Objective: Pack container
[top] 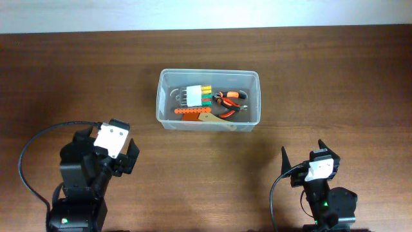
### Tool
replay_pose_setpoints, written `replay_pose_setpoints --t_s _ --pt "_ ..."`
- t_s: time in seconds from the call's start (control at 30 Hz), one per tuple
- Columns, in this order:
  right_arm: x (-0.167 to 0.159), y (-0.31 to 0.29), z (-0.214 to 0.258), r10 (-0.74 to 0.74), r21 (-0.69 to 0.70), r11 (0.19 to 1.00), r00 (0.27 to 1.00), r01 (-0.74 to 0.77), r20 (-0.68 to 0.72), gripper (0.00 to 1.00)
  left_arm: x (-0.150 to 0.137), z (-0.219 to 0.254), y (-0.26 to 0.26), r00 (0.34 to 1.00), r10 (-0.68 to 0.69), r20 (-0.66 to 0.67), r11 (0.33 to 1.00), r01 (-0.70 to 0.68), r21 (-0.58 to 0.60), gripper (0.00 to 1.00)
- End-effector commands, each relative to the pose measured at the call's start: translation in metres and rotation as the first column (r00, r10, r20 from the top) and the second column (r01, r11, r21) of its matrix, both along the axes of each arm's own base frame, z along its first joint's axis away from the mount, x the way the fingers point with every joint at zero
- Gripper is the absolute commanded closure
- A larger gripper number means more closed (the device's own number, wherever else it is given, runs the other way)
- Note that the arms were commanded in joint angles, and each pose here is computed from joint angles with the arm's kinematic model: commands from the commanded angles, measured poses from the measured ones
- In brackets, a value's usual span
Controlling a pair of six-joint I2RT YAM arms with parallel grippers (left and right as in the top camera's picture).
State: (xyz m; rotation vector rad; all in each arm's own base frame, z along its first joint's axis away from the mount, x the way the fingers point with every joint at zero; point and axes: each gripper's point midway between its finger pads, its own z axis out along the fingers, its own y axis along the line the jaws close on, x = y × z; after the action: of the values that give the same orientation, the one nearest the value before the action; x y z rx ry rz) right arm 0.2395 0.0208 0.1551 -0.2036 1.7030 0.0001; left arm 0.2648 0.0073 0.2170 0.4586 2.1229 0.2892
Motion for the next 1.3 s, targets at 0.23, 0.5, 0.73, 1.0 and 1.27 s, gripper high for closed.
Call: replay_pose_setpoints --t_s 0.23,0.5,0.73,1.0,1.27 --pt "0.0 -0.001 -0.002 -0.01 0.003 1.0 1.0 0.01 0.002 0.02 0.0 -0.002 0.004 1.0 0.02 -0.001 1.0 -0.02 -0.001 0.01" --pt "0.0 -0.001 -0.002 -0.01 0.003 1.0 1.0 0.01 0.002 0.01 -0.038 -0.008 -0.039 0.992 -0.12 -0.033 0.976 0.112 -0.187 0.01" --pt "0.0 -0.001 -0.002 -0.01 0.003 1.0 1.0 0.01 0.003 0.02 -0.046 -0.003 -0.054 0.978 -0.08 0.193 0.928 0.143 -0.343 0.01" --pt "0.0 -0.001 -0.002 -0.01 0.003 1.0 1.0 0.01 0.003 0.02 -0.02 -0.014 -0.029 0.868 0.11 0.484 0.921 0.093 -0.378 0.01" --pt "0.0 -0.001 -0.002 -0.01 0.003 1.0 1.0 0.01 0.003 0.01 -0.019 -0.04 -0.003 0.815 0.239 0.527 0.924 -0.025 -0.381 0.01"
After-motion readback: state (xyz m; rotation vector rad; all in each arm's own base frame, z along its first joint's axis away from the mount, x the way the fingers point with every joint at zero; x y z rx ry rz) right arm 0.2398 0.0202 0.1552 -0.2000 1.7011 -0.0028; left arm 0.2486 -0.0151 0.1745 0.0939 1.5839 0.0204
